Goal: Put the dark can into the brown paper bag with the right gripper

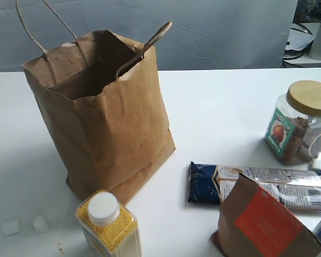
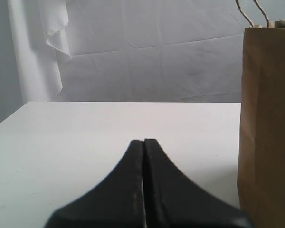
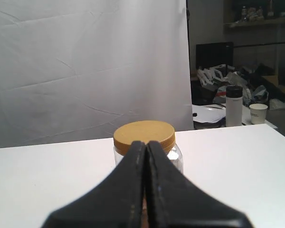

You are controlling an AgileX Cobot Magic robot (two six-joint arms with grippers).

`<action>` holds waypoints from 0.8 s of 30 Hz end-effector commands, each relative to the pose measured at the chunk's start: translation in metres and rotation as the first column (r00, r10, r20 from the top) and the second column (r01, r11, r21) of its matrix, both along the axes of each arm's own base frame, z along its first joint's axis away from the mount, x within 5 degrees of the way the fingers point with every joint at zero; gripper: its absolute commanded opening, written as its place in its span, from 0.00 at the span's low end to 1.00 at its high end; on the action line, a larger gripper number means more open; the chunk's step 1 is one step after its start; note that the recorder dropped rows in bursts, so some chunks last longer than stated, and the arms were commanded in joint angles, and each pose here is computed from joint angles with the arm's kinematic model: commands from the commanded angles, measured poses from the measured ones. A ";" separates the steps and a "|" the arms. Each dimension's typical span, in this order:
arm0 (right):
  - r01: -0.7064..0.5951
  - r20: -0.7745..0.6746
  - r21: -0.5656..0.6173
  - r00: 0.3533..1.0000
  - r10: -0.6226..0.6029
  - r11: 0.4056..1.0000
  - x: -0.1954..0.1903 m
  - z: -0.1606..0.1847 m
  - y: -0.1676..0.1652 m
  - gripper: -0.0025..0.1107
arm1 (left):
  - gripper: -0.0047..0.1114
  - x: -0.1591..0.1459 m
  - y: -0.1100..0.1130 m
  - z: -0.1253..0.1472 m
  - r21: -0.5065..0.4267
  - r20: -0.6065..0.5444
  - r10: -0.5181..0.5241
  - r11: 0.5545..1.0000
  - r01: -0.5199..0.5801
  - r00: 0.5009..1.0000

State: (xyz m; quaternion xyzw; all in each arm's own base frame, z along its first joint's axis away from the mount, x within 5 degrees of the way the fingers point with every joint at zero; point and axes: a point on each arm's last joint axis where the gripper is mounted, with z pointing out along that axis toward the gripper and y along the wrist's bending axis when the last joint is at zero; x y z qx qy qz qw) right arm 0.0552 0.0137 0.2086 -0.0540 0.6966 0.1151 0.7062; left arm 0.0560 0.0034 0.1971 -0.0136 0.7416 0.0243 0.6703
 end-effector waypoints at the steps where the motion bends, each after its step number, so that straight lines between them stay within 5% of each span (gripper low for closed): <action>1: 0.000 -0.021 -0.008 1.000 -0.001 1.000 0.000 -0.003 0.000 0.02 | 0.04 0.000 0.000 -0.001 -0.001 0.005 -0.006 1.000 0.006 1.000; 24: 0.001 -0.023 -0.019 1.000 -0.002 1.000 0.000 -0.004 0.000 0.02 | 0.04 0.000 0.000 -0.001 -0.001 0.005 -0.006 1.000 0.006 1.000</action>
